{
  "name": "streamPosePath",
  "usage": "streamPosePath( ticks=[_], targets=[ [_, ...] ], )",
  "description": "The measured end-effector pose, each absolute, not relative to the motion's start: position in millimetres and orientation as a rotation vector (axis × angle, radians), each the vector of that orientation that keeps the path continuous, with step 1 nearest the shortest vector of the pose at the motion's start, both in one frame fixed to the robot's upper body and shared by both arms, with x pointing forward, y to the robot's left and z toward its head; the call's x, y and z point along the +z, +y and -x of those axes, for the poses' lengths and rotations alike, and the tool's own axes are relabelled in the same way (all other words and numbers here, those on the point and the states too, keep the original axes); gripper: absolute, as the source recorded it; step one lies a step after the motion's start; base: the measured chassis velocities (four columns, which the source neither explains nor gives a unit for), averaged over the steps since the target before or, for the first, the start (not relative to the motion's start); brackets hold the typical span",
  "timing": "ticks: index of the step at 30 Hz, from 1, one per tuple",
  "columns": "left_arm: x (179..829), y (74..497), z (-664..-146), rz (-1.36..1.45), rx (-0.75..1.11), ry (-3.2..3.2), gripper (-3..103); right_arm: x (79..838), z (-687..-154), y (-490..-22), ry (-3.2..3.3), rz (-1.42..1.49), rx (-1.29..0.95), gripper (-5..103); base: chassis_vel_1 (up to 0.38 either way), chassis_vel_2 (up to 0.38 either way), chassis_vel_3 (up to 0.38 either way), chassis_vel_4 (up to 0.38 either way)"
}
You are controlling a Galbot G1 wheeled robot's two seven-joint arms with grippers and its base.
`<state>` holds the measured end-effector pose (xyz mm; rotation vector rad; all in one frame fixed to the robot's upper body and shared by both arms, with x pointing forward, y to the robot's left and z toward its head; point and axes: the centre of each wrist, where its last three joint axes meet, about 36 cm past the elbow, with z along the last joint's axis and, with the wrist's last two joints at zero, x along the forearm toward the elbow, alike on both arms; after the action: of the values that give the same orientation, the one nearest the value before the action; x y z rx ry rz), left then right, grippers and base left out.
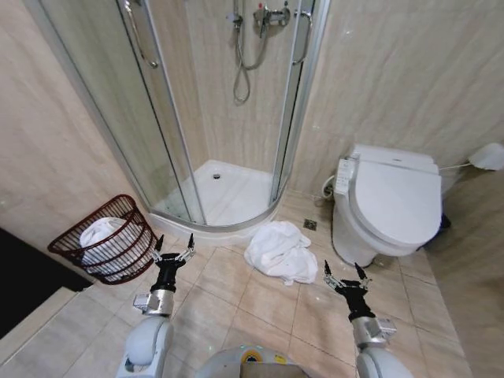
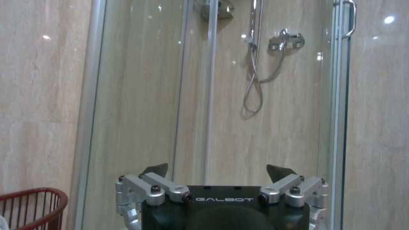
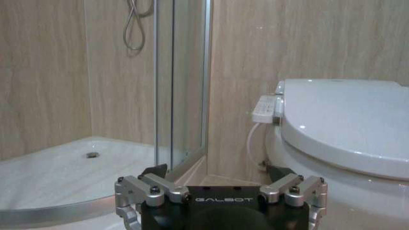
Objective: Discard the used towel into the hamper.
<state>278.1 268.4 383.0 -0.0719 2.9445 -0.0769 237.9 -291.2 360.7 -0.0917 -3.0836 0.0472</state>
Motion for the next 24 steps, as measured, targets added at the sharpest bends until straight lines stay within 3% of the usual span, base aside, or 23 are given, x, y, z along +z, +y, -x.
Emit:
streamPosePath(
  ticks=[24],
  targets=[
    [382.0,266.5,-275.2,0.073,-0.078,2.936,100,355.8,-235.3,-296.2,-3.086,0.09,0.072,100,-0.039,0.036,0.036,-0.037]
  ],
)
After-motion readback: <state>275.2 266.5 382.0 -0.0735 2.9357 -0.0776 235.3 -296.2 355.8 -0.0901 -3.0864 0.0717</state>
